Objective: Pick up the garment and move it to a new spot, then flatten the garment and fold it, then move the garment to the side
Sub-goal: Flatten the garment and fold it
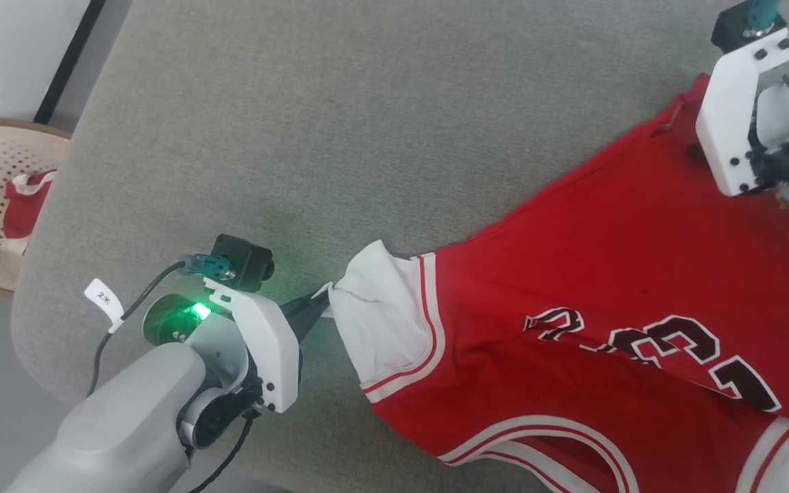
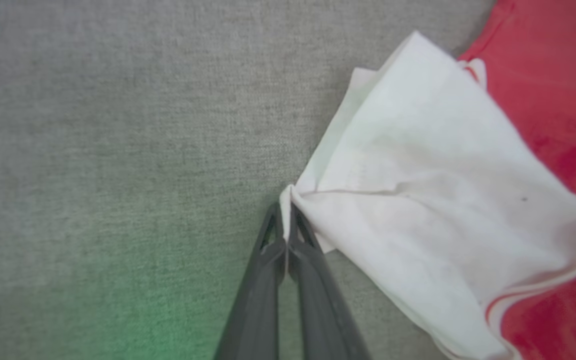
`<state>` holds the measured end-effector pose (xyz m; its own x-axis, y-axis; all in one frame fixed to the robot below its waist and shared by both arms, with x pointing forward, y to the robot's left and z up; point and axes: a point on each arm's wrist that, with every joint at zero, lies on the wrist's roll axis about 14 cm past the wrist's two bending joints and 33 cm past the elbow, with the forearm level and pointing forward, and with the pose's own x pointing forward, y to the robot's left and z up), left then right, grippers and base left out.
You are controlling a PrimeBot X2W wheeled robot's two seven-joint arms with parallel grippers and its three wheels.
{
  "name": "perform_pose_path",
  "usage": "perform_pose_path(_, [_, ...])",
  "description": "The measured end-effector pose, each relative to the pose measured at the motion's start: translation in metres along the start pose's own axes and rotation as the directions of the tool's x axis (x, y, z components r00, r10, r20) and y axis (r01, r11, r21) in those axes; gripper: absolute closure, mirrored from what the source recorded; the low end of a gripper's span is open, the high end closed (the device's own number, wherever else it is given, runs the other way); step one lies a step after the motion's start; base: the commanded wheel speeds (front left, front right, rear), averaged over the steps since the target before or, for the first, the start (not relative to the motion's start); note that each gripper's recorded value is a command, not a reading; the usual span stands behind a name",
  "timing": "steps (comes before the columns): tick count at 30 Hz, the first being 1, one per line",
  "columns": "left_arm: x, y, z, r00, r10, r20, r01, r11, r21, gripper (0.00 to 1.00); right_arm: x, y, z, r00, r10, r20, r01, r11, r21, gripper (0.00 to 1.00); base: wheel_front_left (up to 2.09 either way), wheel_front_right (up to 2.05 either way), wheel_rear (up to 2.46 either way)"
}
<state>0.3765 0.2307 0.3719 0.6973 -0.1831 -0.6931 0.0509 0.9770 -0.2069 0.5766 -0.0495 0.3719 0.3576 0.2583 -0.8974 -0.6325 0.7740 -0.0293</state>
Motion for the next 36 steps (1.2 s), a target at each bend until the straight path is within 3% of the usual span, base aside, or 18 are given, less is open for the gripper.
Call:
perform_pose_path(1, [0.0,0.001,-0.001,1.0,0.0,-0.001,0.0,1.0,-0.002,1.0,0.0,0.001,-0.001,1.0,0.008,-0.026,-0.008,1.0,0.003,1.0,0.0,0.0,0.0])
perform_pose_path(7, [0.004,0.006,-0.001,1.0,0.009,-0.002,-0.009,1.0,-0.004,1.0,-0.001,-0.002,-0.008,0.997,0.029,-0.078,-0.027,0.999,0.027,1.0,0.0,0.0,0.0])
perform_pose_path(17, [0.002,0.018,0.044,0.997,0.032,0.066,-0.036,0.997,0.074,1.0,-0.035,-0.021,-0.001,0.998,-0.012,0.064,0.008,0.998,0.066,1.0,0.0,0.0,0.0])
perform_pose_path(28, [-0.047,0.011,0.176,0.959,0.038,0.281,-0.112,0.961,0.254,1.0,-0.142,-0.043,0.023,0.936,-0.111,0.334,0.089,0.993,0.08,1.0,0.0,0.0,0.0])
perform_pose_path(36, [-0.111,-0.019,0.272,0.888,0.007,0.459,-0.185,0.921,0.344,1.0,-0.237,-0.055,0.026,0.847,-0.206,0.49,0.177,0.979,0.105,1.0,0.0,0.0,0.0])
